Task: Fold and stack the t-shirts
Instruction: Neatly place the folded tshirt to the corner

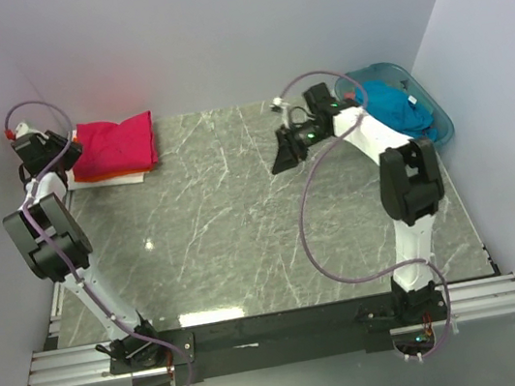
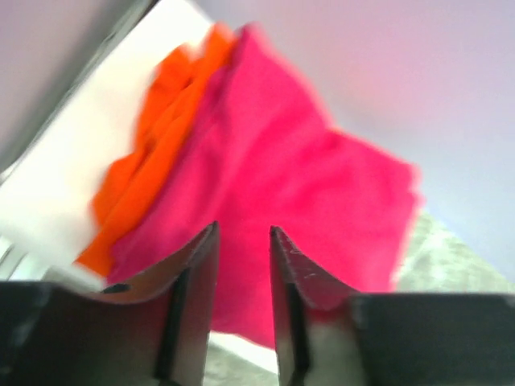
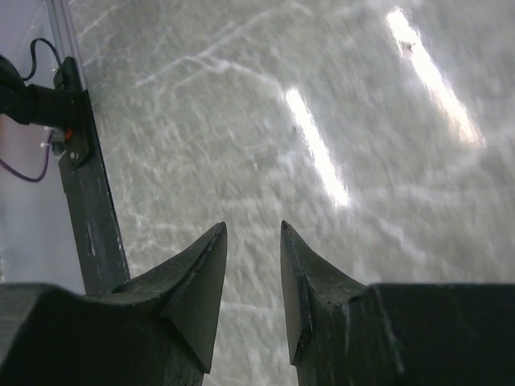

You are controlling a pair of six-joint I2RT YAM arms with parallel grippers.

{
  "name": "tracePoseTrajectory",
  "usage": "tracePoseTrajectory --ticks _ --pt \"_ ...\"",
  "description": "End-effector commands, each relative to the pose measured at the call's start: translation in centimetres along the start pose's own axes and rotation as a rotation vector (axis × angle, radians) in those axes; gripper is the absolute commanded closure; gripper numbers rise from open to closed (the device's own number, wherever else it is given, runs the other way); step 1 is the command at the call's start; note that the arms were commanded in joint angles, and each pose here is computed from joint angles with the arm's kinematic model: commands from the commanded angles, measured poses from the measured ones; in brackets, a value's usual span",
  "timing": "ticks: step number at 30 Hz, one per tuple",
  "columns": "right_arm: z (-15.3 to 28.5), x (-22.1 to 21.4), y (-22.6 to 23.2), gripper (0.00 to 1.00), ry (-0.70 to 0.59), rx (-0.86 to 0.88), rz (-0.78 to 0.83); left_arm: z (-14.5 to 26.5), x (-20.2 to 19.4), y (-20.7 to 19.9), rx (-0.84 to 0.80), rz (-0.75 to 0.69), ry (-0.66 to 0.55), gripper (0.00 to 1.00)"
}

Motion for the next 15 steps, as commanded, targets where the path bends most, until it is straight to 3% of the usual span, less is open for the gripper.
tracePoseTrajectory --ticks 1,4,5,9,15 --pt "-3.2 2.7 2.5 0.60 0.052 0.060 0.084 2.0 4.2 -4.9 -0.201 -0.012 -0.110 0.60" --pt "-7.3 5.8 4.5 0.60 0.062 0.077 0.134 1.1 4.7 -5.7 -0.248 0.057 -0.106 0.57" --pt "-9.4 6.0 5.4 0.61 0.077 0.104 0.085 0.8 5.5 -6.3 -0.268 0.074 -0.116 0.56" --pt "-11.9 10.4 8.7 0.62 -0.011 0.195 0.098 -2.2 5.2 -6.3 -0.316 0.195 -0.069 0.61" --pt "-11.9 11.4 10.1 0.63 -0.079 0.235 0.066 -7.2 2.3 -5.0 -0.306 0.254 -0.011 0.90"
Point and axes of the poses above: each gripper's point midway between its finger pads, its own z axis back along the fingers, its own y axis along the line the jaws close on, x = y × z, the point moved 4 cm from there along z, back along the fingers, and after that the axes turned 1 degree about z, right-handed, at the moved point
